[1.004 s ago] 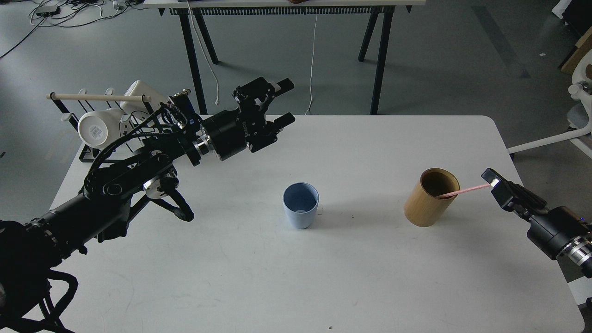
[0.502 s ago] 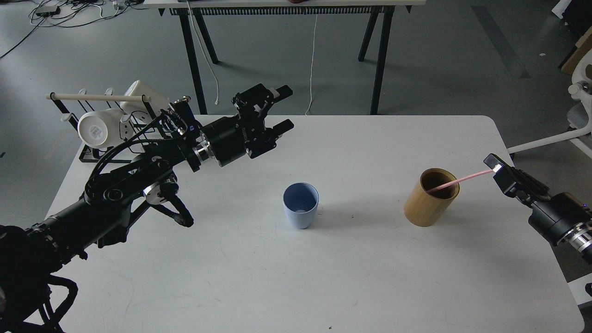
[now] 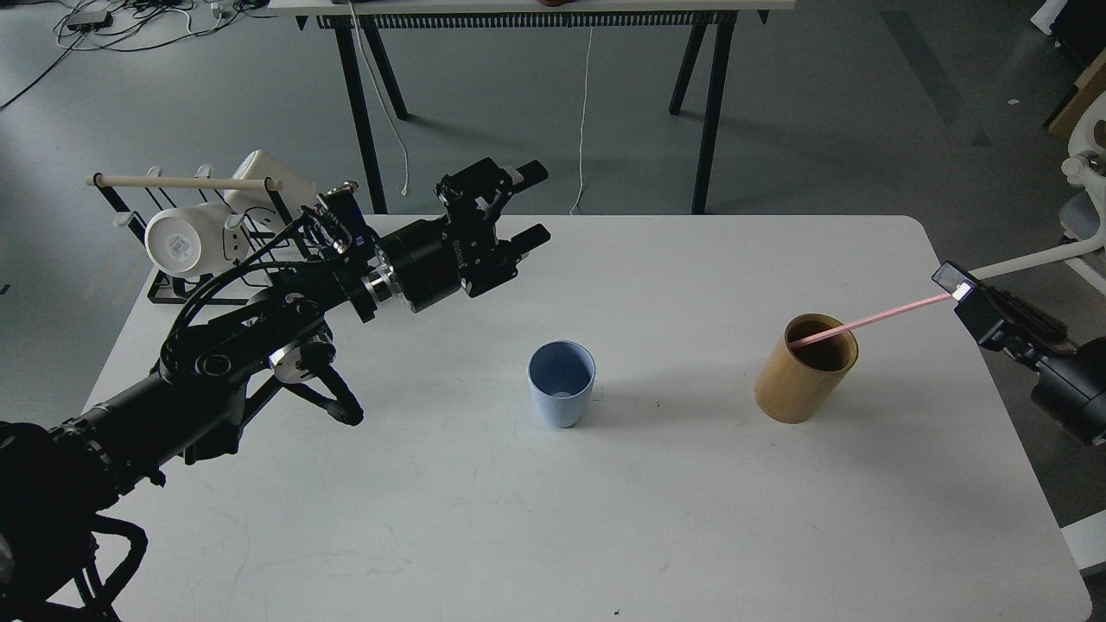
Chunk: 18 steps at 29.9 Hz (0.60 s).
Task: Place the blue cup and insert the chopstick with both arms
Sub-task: 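Pull the pink stick up out of the tan tube with the right gripper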
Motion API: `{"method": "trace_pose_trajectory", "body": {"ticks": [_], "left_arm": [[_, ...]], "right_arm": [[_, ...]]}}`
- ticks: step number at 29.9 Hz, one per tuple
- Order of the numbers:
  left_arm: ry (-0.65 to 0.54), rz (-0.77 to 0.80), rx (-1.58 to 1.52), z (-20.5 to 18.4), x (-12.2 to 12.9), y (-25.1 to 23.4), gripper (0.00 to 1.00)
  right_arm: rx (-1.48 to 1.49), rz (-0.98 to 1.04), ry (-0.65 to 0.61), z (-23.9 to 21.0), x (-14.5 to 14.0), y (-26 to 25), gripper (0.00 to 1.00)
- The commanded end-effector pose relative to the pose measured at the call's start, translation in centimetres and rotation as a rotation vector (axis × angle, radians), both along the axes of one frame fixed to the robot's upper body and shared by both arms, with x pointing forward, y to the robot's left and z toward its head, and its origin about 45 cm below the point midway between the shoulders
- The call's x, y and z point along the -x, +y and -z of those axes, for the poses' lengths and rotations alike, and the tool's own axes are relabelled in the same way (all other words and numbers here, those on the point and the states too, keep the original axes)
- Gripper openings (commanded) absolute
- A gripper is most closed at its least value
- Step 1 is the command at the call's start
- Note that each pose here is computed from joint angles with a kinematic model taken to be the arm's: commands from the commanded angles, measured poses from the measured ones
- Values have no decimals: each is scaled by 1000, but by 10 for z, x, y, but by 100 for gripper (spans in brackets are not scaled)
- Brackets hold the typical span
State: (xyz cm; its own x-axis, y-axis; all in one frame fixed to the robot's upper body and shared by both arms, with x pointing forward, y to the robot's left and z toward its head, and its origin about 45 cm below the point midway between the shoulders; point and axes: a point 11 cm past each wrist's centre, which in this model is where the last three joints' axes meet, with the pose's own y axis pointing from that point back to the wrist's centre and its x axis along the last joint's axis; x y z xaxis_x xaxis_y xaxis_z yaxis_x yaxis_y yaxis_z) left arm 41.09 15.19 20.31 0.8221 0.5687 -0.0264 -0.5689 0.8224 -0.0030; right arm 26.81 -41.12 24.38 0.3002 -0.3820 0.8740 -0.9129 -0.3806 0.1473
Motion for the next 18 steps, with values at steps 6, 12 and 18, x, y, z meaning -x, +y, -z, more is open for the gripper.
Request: {"method": "trace_pose_trajectory", "body": {"ticks": [6,12,18], "left_arm": [[1,-6,1,0,-1,2,94],[5,-25,-5,2,-4,7,94],[4,-26,-4,2,-4,7,94]], "right_arm": [[52,-20,-9,-26,8,-6,0],[78,-21,-12,-37,11,-11,0],[93,-39,-12,-48,17,-8,0]]}}
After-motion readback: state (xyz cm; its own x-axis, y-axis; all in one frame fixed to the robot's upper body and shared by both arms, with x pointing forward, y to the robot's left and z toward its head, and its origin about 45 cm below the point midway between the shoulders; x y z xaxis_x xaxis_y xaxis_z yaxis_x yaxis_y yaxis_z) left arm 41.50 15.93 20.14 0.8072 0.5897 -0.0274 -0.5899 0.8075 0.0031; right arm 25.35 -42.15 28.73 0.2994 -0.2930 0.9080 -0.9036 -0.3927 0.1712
